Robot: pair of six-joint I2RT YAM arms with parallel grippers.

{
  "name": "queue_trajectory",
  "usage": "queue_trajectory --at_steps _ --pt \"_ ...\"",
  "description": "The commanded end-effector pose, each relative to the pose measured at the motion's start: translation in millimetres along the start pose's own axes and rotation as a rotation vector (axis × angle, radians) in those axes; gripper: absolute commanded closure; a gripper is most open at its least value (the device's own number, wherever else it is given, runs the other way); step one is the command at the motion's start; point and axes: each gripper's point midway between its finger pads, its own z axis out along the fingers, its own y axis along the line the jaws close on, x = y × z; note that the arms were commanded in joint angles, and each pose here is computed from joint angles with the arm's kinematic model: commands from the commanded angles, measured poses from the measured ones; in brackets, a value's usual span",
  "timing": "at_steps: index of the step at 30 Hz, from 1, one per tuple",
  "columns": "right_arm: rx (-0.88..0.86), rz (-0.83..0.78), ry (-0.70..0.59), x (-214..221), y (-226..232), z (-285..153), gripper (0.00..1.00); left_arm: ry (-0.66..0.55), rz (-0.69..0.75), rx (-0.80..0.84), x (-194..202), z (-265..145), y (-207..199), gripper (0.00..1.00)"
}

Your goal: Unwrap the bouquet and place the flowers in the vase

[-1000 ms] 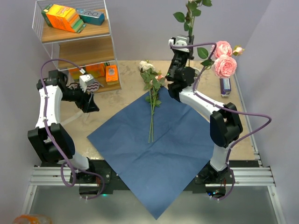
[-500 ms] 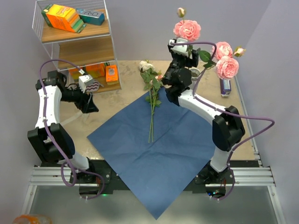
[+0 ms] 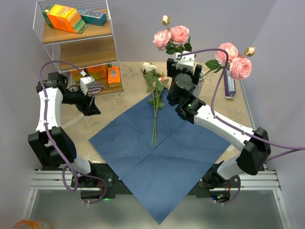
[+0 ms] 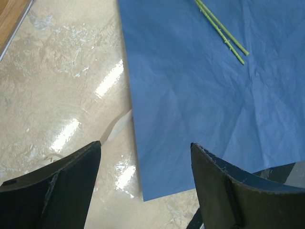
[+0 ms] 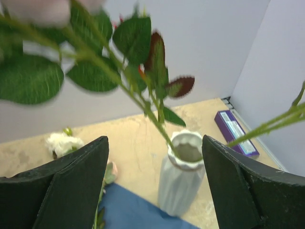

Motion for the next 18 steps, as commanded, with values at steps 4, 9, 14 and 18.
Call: queue_trajectory --at_steps 4,9,14,18 --pt "-0.024 -0.067 0.115 38 -12 -35 0.18 -0.049 0.053 -0.02 -15 -12 -8 0.2" --pt "-0.053 -0.029 0.147 48 -14 -51 0.2 -0.056 0.046 -0.016 -16 -12 -9 0.2" --pt "-0.14 -0.081 0.215 86 1 -67 0.39 -0.056 0.042 -0.016 -17 -12 -8 0.2" --pt "-0.273 -0.132 0.322 135 38 -81 0.43 -0.052 0.034 -0.009 -14 -10 -7 0.2"
